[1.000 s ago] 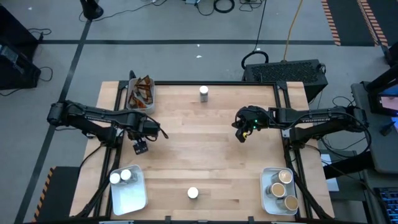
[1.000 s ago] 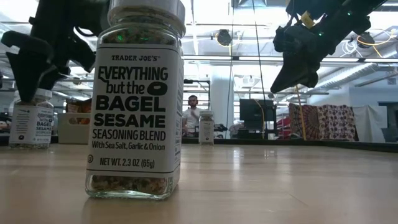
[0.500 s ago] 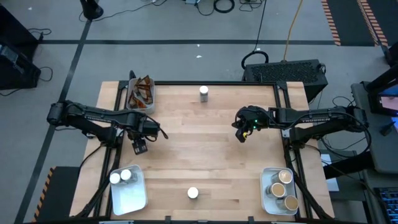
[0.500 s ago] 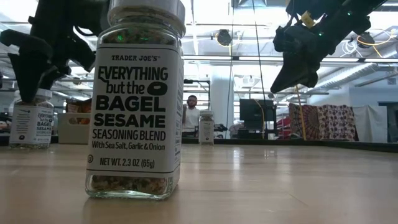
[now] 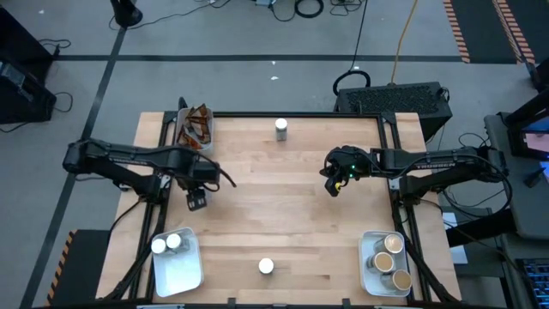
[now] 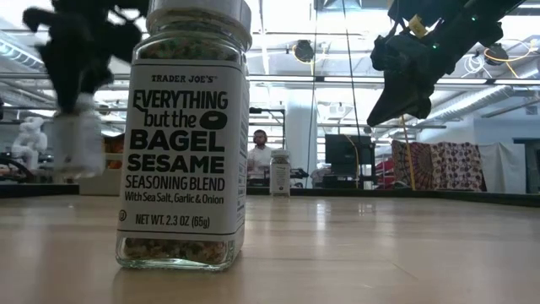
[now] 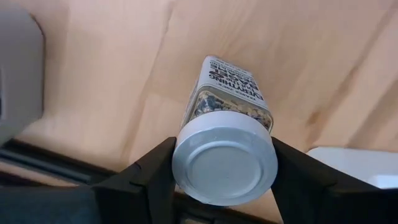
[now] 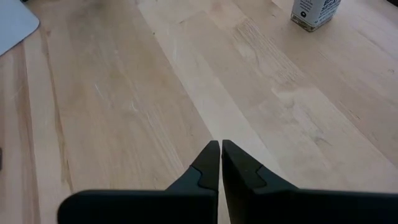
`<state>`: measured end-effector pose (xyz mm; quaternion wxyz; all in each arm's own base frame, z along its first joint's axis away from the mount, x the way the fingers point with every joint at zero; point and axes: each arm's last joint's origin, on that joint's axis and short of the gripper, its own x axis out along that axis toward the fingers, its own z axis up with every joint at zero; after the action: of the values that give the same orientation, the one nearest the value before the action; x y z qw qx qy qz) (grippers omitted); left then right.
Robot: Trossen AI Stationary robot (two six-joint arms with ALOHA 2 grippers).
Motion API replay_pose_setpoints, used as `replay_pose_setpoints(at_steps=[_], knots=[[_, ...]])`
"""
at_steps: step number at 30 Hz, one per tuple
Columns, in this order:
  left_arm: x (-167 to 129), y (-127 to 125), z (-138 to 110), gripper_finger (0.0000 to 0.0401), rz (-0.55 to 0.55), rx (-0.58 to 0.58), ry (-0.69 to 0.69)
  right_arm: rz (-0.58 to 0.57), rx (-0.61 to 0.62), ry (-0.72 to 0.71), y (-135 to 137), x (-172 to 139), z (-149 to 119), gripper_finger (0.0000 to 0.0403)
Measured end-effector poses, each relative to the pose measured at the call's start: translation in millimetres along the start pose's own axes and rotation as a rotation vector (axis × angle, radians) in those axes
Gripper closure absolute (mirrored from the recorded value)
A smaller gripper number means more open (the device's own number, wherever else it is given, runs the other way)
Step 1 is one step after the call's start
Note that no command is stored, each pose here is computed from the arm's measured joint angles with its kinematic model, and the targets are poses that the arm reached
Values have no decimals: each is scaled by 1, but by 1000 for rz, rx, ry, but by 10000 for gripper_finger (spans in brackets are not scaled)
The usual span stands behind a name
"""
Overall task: Sort spices by type
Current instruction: Put the white seasoning bottle into the bottom left white bin
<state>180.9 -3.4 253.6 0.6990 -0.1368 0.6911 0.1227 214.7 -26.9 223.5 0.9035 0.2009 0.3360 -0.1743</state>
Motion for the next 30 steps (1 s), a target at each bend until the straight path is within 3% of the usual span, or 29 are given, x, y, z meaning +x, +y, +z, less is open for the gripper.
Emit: replay_pose_setpoints(at_steps=[7, 15, 23, 30], knots=[[-43, -9, 2, 187, -173, -31, -113, 0, 0, 0, 0, 0, 0, 403], [-74, -41, -8, 187, -343, 55, -154, 0, -4, 0, 0, 0, 0, 403], [-88, -70, -28, 187, -410, 59, -139, 0, -4, 0, 0, 0, 0, 403], [-88, -85, -43, 187, -401, 54, -127, 0, -3, -1, 0, 0, 0, 403]])
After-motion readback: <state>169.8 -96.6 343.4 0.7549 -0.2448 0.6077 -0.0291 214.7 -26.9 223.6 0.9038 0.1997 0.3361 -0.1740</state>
